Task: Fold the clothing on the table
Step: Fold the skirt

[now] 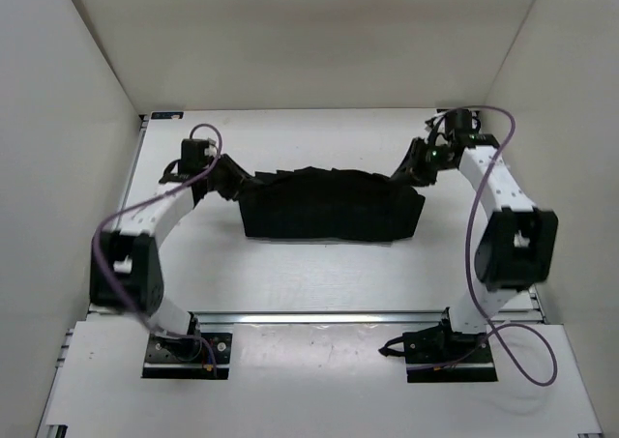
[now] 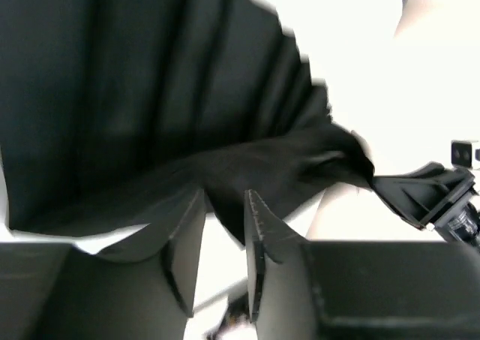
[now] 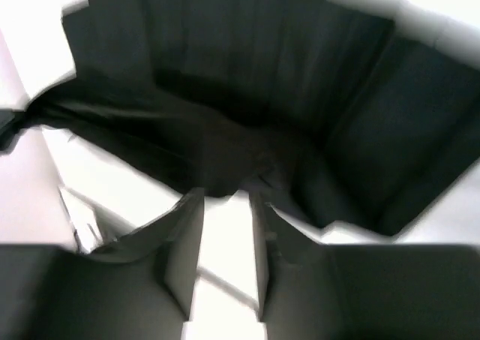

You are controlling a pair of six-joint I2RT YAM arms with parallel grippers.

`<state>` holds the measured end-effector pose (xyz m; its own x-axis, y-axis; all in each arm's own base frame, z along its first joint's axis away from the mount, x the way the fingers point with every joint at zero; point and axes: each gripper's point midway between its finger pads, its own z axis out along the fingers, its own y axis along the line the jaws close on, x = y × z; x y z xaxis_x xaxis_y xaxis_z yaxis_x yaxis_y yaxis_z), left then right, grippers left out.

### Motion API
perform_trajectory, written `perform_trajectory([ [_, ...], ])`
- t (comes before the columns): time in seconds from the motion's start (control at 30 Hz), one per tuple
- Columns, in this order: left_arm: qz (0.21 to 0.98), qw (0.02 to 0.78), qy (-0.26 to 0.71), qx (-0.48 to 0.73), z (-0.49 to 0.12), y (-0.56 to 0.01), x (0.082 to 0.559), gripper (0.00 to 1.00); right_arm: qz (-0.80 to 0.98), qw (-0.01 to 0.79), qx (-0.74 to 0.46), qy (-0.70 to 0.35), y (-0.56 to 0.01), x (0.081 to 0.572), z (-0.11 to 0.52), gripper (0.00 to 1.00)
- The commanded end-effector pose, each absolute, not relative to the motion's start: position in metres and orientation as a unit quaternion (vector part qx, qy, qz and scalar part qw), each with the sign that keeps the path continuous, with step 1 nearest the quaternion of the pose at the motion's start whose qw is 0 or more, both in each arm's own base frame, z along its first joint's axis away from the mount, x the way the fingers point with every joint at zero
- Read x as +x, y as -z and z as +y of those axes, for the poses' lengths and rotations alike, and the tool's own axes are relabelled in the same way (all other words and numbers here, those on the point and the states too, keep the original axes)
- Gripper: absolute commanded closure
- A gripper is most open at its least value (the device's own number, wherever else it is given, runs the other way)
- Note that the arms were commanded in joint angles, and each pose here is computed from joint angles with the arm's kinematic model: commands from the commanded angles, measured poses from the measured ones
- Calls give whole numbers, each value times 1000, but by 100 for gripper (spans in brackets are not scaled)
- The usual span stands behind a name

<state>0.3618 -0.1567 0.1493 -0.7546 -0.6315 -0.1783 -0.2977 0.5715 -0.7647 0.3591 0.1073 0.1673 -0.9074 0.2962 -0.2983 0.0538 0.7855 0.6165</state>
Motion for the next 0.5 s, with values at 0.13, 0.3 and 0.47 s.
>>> perform_trajectory([
  [0.13, 809, 279, 457, -244, -141, -177, 468, 50, 908, 315, 128, -244, -188, 470, 51, 49],
  [0.3, 846, 261, 407, -224, -132, -154, 435, 45, 915, 283, 181, -223, -135, 401, 54, 38],
  [0.47, 869, 245, 354, -243, -120, -102, 365, 40, 900, 278, 221, -254, -101, 351, 70, 37],
])
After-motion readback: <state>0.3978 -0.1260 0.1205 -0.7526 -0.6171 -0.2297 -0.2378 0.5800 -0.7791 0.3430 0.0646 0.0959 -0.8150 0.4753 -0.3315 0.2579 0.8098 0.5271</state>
